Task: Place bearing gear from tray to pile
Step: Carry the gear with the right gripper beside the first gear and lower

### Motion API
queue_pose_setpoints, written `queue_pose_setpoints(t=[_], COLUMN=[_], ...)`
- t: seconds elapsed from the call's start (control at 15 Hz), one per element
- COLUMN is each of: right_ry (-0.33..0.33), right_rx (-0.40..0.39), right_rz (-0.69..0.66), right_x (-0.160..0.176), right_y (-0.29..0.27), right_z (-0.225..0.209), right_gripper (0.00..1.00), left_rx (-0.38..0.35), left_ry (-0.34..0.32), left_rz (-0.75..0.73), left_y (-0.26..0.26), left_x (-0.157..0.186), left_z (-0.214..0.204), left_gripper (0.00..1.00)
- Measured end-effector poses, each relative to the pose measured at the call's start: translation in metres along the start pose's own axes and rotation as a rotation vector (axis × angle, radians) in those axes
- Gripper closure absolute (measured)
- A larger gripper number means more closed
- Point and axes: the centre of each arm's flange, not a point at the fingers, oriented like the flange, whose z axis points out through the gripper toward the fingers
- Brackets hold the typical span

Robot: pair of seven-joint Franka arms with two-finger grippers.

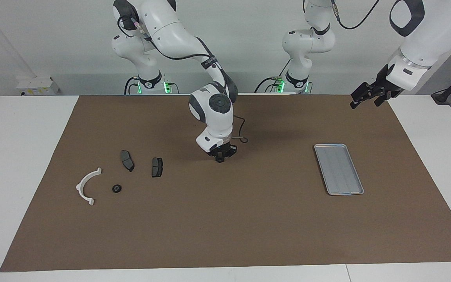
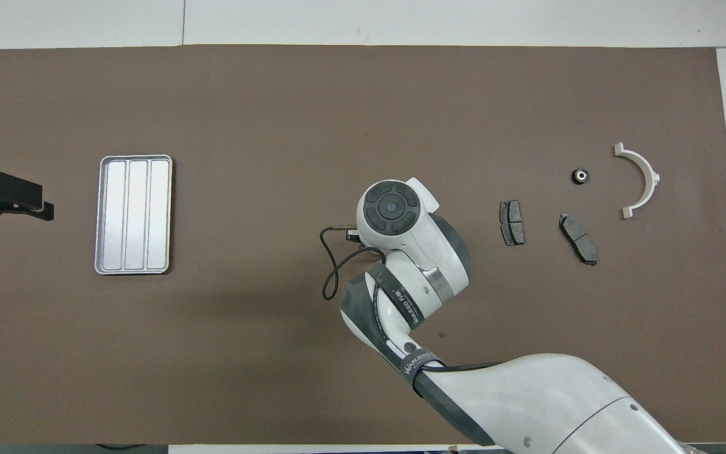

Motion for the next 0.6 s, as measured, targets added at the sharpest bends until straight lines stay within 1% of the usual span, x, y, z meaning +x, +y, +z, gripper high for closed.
queue_pose_setpoints(t=[0.13, 0.27, 0.4, 0.6], right_ry=[0.002, 0.000, -0.011, -0.003], right_rx=[0.001, -0.003, -0.010, -0.005], right_rz=[-0.026, -0.062, -0.117, -0.205], right_x=[0.011, 0.035, 0.072, 0.122], right_y=[0.014, 0.044, 0.095, 0.188], right_z=[-0.002, -0.014, -0.041, -0.080], right_gripper=[0.76, 0.76, 0.76, 0.76], left_rx=[0.021, 0.040, 0.056, 0.063], left_ry=[0.009, 0.022, 0.024, 0.039], left_rz=[0.010, 0.018, 0.025, 0.036], left_y=[0.000, 0.002, 0.003, 0.007], left_x=[0.000, 0.001, 0.001, 0.003], left_z=[-0.001, -0.002, -0.002, -0.001], left_gripper=[0.00, 0.00, 0.00, 0.00])
